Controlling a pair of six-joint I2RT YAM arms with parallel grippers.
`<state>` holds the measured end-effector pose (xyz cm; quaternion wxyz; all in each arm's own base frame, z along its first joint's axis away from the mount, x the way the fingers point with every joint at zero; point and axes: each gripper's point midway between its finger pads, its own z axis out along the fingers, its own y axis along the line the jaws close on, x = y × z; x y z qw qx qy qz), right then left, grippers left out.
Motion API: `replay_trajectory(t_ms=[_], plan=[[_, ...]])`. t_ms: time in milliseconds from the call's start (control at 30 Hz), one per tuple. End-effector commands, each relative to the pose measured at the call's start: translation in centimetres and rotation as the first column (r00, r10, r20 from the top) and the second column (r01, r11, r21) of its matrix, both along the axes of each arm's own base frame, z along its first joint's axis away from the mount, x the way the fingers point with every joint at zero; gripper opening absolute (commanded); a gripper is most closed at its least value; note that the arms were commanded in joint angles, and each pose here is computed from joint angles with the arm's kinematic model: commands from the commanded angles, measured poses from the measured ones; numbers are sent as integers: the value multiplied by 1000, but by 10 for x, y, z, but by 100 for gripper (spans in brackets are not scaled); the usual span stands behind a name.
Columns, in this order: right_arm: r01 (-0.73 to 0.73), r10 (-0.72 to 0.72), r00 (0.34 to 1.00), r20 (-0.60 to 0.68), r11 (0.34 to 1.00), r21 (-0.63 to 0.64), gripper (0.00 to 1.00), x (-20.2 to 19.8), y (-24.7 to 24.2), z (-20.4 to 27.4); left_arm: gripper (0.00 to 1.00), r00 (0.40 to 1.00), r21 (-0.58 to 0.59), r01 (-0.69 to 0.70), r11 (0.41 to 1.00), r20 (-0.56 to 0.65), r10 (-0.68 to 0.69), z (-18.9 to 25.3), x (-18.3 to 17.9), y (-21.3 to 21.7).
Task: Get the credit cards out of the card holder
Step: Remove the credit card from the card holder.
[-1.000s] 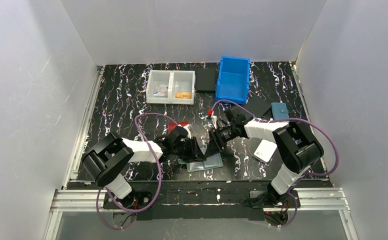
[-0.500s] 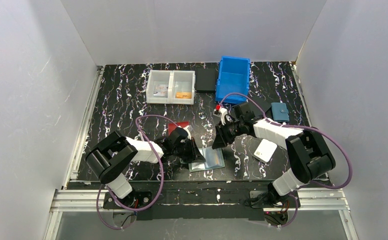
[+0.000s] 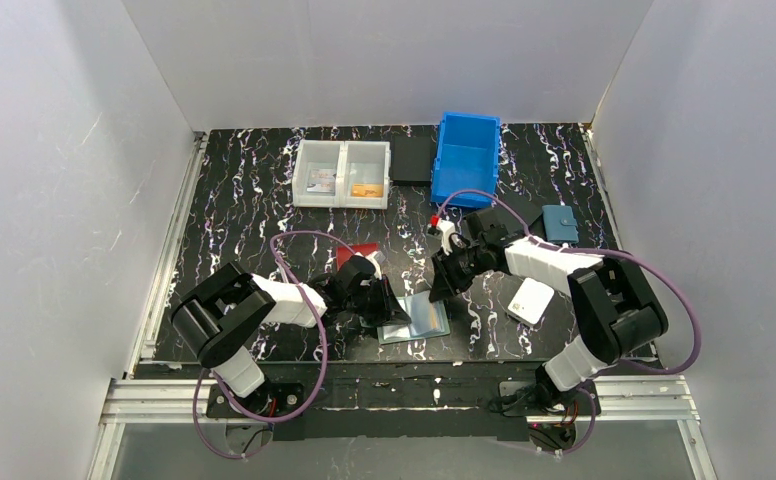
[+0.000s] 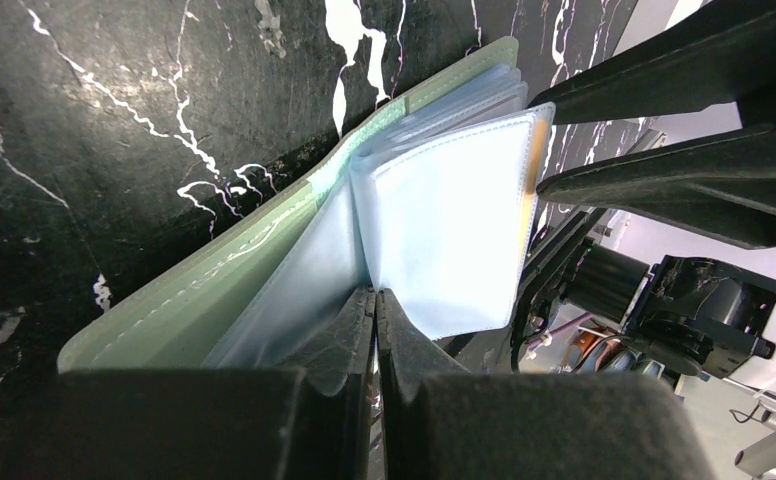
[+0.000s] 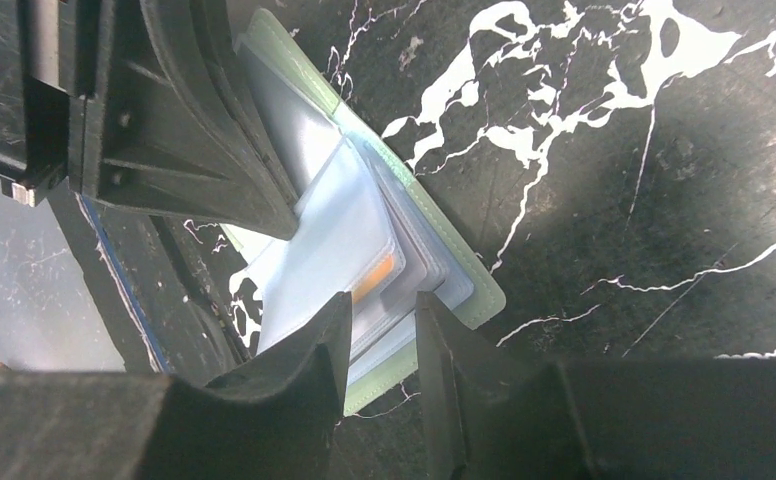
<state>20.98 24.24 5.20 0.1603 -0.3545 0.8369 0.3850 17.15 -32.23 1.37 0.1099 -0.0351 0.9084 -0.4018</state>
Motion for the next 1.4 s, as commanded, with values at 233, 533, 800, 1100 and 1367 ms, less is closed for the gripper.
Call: replay_trajectory(t_ms=[233, 533, 800, 1100, 1367], plan=[[-59, 70, 990, -122, 994, 93, 36, -17, 12, 4, 0, 998, 176, -20, 984, -54, 30, -40, -16, 36], [-73, 105, 979, -174, 980, 183, 18, -23, 18, 18, 0, 998, 175, -20, 984, -56, 30, -41, -16, 35], [-73, 107, 982, -157, 975, 210, 1, -17, 19, 26, 0, 997, 114, -58, 992, -51, 64, -30, -13, 36], [-152, 173, 977, -122, 975, 160, 1, -16, 24, 34, 22, 990, -10, -128, 992, -57, 127, -6, -13, 51], [-195, 196, 981, -3, 978, -72, 1, -4, 41, 34, 36, 985, -105, -169, 980, 11, 171, 22, -9, 66]])
